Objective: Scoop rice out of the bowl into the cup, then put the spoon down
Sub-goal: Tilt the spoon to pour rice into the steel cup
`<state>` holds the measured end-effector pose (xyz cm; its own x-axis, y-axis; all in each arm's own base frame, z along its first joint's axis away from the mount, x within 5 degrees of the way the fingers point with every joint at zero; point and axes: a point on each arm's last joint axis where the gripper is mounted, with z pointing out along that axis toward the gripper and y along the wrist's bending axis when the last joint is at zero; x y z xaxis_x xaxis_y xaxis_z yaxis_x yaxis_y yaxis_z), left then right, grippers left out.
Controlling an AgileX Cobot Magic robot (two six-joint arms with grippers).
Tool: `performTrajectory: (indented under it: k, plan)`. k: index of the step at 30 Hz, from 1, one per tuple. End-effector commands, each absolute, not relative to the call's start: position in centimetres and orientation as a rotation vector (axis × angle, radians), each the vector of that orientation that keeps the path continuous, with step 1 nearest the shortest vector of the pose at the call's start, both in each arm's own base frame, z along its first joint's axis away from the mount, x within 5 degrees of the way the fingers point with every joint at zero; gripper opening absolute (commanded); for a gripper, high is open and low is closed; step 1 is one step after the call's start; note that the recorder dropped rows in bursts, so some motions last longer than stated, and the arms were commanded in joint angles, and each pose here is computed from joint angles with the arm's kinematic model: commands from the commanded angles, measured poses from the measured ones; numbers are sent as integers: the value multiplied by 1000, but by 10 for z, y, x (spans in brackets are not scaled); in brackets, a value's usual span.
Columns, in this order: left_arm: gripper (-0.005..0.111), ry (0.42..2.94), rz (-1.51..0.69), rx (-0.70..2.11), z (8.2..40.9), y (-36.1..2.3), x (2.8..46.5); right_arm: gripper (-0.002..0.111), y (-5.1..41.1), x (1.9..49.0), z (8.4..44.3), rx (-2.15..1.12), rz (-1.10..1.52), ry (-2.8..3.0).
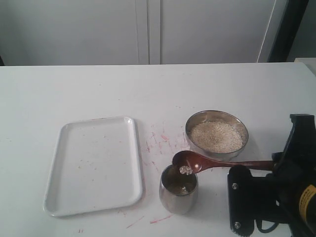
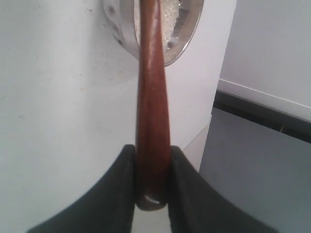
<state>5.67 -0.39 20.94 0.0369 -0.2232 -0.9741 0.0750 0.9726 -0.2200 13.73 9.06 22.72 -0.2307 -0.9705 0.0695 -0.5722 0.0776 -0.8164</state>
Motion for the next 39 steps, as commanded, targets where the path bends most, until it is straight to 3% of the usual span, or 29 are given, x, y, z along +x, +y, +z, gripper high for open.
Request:
performTrajectory:
  k: [1,6,39]
  plan:
    - [14,1506,-241,-126,211,-4,56,0,88,139,230,-1521,-1105,1824]
    - [14,1506,-241,-126,211,-4,56,0,86,141,235,-1505,-1187,1769]
    - [14,1506,-241,-126,211,-4,56,0,91,140,230,-1542,-1093,1778]
